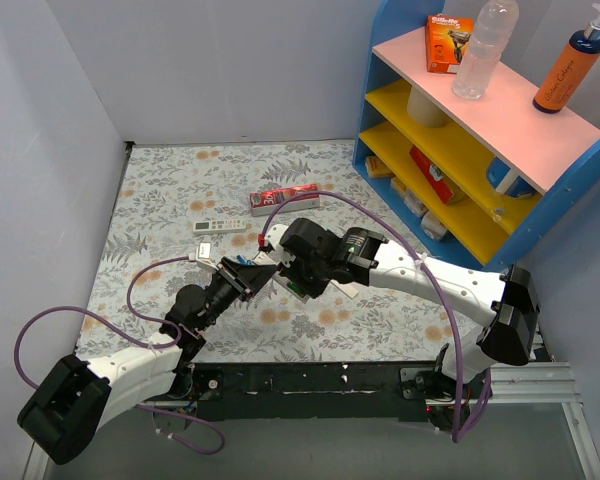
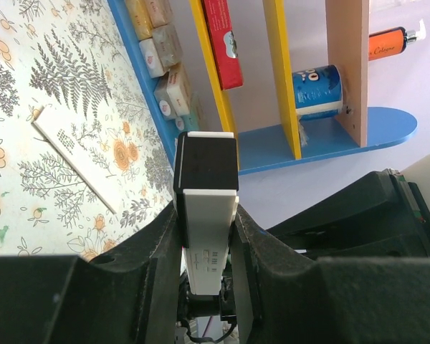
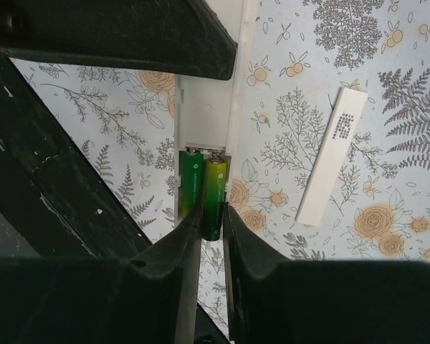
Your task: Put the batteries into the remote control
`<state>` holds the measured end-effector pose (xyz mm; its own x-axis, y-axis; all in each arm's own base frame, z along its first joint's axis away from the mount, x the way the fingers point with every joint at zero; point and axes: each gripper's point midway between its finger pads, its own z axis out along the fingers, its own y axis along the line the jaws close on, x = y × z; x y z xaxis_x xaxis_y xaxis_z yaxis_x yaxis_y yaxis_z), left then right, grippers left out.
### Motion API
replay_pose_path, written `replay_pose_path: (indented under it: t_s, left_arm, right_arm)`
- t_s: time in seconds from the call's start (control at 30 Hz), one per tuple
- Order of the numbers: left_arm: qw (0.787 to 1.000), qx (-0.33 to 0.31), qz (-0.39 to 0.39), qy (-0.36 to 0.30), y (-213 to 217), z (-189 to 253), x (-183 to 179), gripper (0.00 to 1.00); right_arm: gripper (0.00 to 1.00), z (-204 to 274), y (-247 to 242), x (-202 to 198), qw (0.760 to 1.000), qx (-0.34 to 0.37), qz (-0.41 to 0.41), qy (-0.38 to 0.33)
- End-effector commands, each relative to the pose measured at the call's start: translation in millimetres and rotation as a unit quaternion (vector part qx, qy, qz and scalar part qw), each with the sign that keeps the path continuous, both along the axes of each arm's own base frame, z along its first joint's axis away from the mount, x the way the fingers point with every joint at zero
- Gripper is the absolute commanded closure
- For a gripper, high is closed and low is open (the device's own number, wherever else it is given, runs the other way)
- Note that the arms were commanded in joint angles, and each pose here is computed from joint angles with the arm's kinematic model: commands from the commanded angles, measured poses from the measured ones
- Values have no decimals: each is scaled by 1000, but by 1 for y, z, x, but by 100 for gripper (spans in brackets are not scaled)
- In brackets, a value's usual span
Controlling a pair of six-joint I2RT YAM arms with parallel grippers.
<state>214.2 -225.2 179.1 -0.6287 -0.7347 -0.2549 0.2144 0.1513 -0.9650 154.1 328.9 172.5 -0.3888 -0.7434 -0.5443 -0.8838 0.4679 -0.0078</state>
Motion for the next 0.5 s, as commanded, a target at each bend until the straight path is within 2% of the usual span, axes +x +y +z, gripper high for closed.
replay_pose_path:
  t_s: [0.0,0.47]
  left_arm:
    - [1000,-19,-8,8,4,-9,-11,100]
    - [999,-27,-11,21,4,-12,-13,100]
  right_arm:
    - [75,18,13,3,1000,28,5,-12]
    - [68,26,14,3,999,43,4,-23]
